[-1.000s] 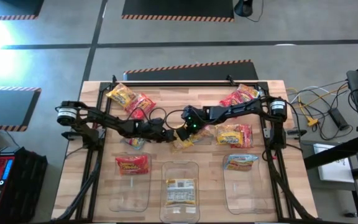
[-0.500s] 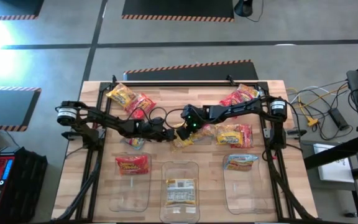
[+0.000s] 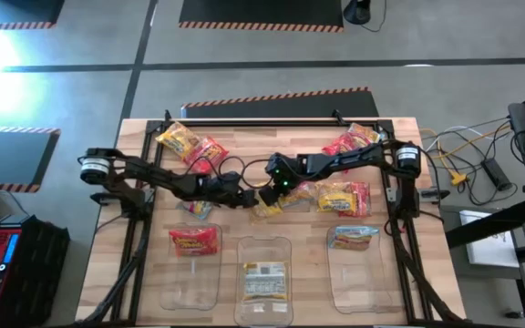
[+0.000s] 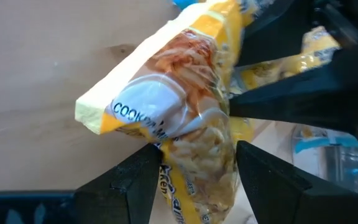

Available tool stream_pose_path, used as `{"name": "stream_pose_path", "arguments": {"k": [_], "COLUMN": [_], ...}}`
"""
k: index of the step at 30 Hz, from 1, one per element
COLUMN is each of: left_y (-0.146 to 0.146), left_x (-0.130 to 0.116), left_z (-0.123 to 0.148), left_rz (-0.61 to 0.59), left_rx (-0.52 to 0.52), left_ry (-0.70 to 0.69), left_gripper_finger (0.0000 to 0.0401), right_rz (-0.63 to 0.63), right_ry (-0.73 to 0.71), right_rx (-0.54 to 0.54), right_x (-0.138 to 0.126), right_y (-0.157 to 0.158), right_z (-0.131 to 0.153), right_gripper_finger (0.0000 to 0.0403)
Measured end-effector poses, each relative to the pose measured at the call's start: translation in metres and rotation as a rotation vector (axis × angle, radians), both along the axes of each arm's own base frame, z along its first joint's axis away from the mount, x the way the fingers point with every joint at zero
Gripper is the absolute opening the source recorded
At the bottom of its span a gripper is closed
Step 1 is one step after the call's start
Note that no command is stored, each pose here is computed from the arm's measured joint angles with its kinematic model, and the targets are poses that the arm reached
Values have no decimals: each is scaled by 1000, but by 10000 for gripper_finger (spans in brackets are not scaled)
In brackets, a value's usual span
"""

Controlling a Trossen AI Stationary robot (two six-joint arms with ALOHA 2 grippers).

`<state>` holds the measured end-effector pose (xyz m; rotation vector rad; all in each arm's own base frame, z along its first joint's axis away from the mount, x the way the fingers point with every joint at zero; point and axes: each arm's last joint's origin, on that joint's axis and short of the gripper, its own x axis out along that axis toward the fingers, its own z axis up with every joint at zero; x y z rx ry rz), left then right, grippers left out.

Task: Sort Maruchan noodles
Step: Put the yellow noodle pack into the middle transparent bin

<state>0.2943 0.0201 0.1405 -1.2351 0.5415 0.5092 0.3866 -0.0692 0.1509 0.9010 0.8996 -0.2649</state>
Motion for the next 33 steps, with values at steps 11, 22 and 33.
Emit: {"name": "stream_pose_path", "arguments": {"k": [11, 22, 33], "left_y": [1, -1, 0], "left_x": [-17, -18, 1], "left_z": [15, 4, -17], "left_rz": [9, 14, 22], "left_rx": [57, 41, 32], "left_ry": [81, 136, 52], "left_gripper_finger": [194, 194, 194], "right_rz": [-6, -8, -11], "right_ry": [32, 60, 98], "right_rx": [-9, -8, -1], "right_x": [-3, -5, -9], "right_y": [-1, -3, -4], "right_z": [-3, -5, -6], "right_gripper_finger": [198, 198, 198]}}
